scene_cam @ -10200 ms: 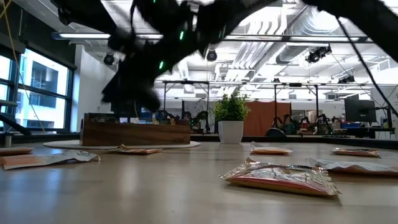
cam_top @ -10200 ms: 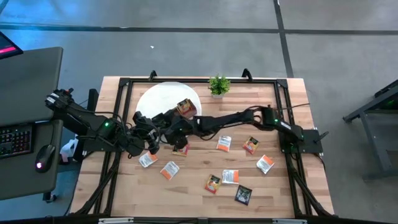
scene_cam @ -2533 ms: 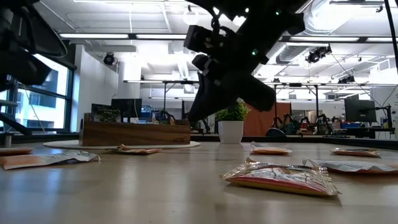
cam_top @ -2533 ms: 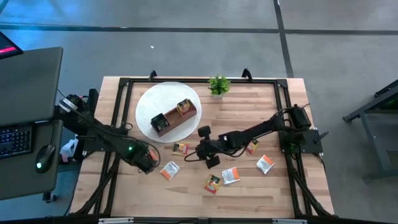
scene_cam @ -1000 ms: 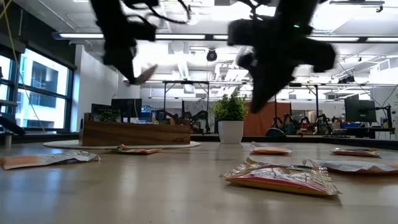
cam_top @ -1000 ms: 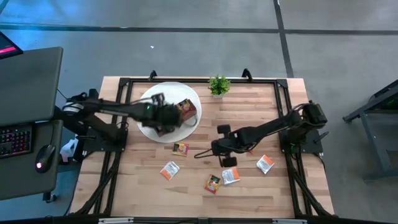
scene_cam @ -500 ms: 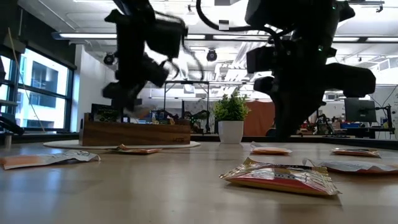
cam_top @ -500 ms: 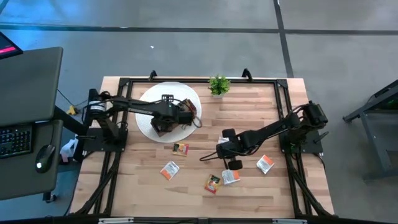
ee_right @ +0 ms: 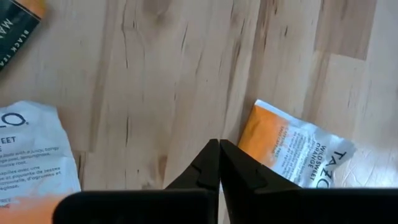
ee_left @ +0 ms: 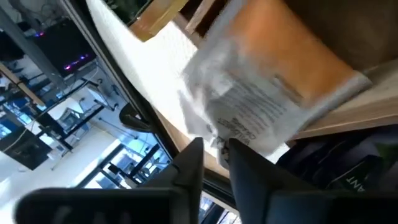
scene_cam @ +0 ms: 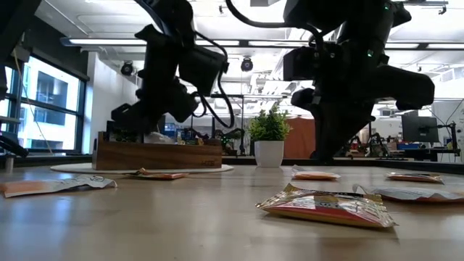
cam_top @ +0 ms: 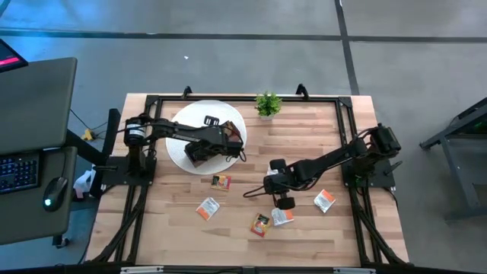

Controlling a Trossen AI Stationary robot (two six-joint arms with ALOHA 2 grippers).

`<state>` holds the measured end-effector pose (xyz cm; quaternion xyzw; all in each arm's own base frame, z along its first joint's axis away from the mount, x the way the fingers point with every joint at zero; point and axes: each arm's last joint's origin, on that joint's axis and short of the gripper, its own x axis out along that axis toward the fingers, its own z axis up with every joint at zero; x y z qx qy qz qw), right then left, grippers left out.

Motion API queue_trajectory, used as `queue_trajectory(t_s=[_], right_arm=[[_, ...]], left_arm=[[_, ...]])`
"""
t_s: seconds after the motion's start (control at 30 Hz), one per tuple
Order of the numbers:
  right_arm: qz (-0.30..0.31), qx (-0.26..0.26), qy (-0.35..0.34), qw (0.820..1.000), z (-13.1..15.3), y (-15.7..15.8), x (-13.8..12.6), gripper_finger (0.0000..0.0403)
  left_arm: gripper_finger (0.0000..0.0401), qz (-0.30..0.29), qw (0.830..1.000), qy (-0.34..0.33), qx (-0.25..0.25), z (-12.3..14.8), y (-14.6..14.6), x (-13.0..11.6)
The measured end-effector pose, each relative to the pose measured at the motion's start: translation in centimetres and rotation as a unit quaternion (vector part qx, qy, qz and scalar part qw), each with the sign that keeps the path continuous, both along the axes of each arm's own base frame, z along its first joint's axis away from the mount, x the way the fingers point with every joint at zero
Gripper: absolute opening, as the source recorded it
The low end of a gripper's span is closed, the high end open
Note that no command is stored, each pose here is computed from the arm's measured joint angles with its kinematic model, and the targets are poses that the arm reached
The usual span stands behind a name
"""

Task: Pick & Place Tea
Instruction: Put the white tea bag into the middle section of the wooden organizer

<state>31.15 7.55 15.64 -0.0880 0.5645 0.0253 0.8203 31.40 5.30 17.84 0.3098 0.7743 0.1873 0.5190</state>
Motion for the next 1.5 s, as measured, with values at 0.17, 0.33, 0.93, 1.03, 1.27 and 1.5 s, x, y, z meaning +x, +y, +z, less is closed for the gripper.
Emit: queue_trajectory(t_s=[0.17, 0.33, 0.93, 1.03, 1.27, 1.5], right_arm=[[0.002, -0.001, 0.000, 1.000, 0.0, 0.0, 0.0, 0.0010], [0.008, -0.003, -0.005, 1.000, 0.0, 0.0, 0.1, 0.0003], [-0.035, -0.048, 0.040, 0.997, -0.9, -0.7, -1.7, 0.0010], [-0.050, -0.037, 0.024, 0.998, -0.1, -0.9, -2.7, 0.0010], [-0.111, -0.053, -0.157, 0.980, 3.1, -2.4, -5.7, 0.0002], [-0.143, 0.013, -0.256, 0.956, 1.6, -4.7, -6.3, 0.0046]], left_arm=[[0.0125, 0.014, 1.000, -0.014, -0.011, 0.5, -0.1, 0.3], [0.0159, 0.047, 0.994, -0.084, -0.059, 2.6, -0.4, 1.8], [0.0136, 0.059, 0.922, -0.217, -0.315, 9.5, -7.9, -0.3], [0.0127, 0.069, 0.918, -0.234, -0.311, 9.0, -9.0, -2.6], [0.0117, 0.070, 0.848, -0.391, -0.350, 4.5, -11.3, -5.0], [0.0117, 0.042, 0.804, -0.464, -0.370, 1.5, -11.8, -5.1]])
